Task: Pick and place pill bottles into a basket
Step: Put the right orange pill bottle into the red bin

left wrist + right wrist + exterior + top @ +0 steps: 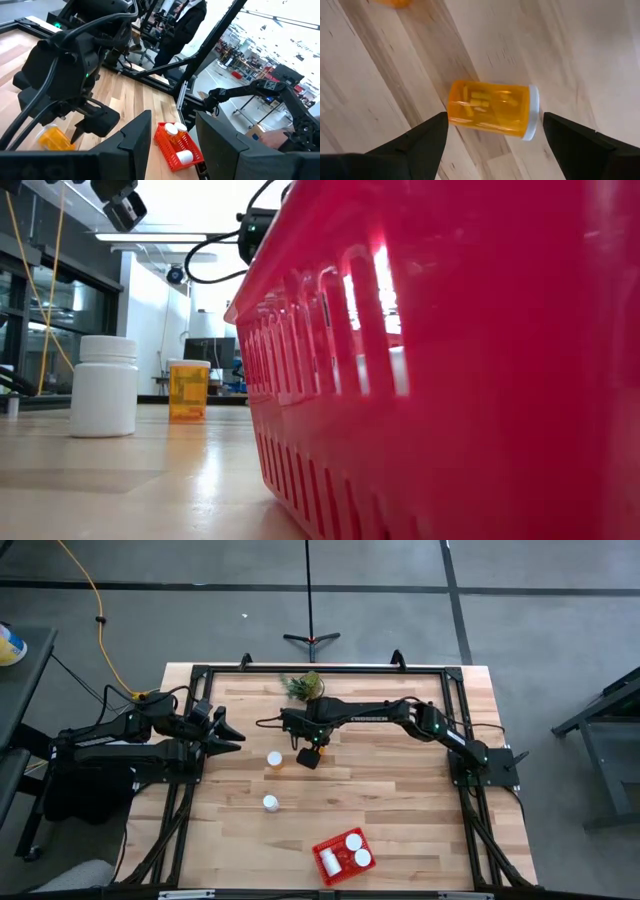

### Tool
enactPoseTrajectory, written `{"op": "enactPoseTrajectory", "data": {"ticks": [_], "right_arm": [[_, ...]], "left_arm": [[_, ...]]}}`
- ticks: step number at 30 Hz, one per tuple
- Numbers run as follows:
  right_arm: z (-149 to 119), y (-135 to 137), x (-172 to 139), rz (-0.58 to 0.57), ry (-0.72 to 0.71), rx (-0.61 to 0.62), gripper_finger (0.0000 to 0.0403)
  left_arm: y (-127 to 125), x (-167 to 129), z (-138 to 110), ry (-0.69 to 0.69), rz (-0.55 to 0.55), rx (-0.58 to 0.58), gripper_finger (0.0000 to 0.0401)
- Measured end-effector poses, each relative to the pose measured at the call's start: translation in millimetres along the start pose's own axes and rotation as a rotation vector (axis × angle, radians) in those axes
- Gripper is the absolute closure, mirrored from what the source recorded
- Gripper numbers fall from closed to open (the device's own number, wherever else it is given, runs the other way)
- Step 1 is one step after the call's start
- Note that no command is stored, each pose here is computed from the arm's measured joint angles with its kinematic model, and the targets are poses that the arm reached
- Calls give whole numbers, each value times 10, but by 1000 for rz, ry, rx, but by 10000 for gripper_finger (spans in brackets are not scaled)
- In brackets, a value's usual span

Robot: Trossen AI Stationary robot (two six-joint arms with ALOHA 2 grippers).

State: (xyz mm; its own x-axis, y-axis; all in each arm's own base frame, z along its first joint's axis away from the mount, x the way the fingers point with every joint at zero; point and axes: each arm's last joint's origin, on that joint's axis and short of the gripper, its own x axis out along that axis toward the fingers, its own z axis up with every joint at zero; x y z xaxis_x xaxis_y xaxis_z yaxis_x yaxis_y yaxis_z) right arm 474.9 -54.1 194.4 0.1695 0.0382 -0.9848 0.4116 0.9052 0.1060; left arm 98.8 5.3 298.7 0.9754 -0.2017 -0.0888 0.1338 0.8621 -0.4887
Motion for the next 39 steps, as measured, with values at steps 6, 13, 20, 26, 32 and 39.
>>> {"op": "enactPoseTrajectory", "data": {"ticks": [6, 13, 20, 26, 32, 39], "right_arm": [[-4, 9, 0, 34, 12, -13, 86], [-116, 106, -33, 54, 86, -228, 86], [-215, 157, -78, -44, 152, -495, 86], [-213, 141, -80, -154, 157, -686, 86], [-209, 122, -85, -216, 181, -872, 86], [-218, 218, -77, -235, 167, -1007, 86]], "left_arm": [[0, 0, -1, 1, 0, 0, 210], [0, 0, -2, 1, 1, 0, 210], [1, 0, -2, 2, 1, 2, 210], [1, 0, -2, 2, 1, 2, 210], [4, 0, -8, 8, 4, -1, 210], [6, 0, -8, 5, 12, -1, 210]]}}
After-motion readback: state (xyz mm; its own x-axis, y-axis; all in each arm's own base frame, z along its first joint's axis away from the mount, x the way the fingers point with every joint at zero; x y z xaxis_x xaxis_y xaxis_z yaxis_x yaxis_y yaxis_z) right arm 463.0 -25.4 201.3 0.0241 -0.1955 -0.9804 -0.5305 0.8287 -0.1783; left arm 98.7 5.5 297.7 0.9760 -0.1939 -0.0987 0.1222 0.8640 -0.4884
